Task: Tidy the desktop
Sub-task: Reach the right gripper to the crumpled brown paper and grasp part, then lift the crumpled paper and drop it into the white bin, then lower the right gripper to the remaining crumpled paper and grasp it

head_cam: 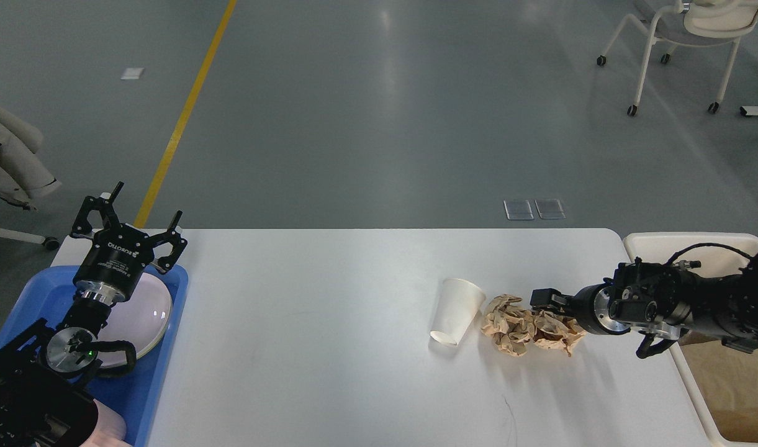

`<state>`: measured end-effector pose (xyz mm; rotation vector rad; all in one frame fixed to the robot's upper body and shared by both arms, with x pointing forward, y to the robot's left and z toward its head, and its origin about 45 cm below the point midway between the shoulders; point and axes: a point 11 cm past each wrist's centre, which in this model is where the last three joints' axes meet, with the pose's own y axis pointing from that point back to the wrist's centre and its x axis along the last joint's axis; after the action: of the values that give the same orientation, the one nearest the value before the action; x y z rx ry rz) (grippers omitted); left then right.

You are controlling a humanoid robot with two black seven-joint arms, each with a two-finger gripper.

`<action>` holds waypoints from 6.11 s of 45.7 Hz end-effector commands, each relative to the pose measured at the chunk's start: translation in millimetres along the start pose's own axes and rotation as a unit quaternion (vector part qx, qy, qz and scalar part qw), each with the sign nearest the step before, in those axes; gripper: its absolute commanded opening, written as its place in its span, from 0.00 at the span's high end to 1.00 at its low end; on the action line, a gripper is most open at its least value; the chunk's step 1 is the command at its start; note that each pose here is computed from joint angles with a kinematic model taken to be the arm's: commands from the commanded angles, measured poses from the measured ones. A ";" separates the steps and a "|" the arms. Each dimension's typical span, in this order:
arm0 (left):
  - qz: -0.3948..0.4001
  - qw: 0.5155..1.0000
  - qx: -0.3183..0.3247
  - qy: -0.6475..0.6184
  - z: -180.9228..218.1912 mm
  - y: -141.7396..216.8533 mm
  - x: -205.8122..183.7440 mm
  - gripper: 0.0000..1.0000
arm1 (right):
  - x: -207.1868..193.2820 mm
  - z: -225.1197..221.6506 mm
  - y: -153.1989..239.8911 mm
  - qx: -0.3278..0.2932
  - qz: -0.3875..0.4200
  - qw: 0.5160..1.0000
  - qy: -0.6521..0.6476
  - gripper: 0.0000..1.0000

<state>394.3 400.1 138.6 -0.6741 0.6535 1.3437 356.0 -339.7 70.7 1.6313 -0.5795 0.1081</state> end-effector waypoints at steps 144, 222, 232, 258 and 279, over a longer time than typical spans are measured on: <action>0.000 1.000 -0.001 0.000 1.2 0.1 0.2 0.00 | 123.8 199.9 125.3 -0.123 0.082 0.988 -0.038 0.00; 0.000 1.000 0.000 0.000 0.0 0.0 0.0 0.00 | 7.6 -70.8 20.7 0.082 -0.056 0.991 0.088 0.00; 0.000 1.000 0.000 0.000 0.0 0.0 0.0 0.00 | -0.6 -70.0 14.4 0.087 -0.051 0.992 0.079 0.00; 0.000 1.000 0.000 0.000 0.0 0.0 0.0 0.00 | -19.9 -49.6 -10.7 0.055 -0.023 0.994 0.093 0.00; 0.000 1.000 0.000 0.000 0.1 0.0 0.0 0.00 | -20.5 -44.0 -13.5 0.054 0.002 0.994 0.099 0.92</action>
<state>394.4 400.2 138.6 -0.6745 0.6536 1.3438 355.6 -290.1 56.9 1.7029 -0.4287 0.2995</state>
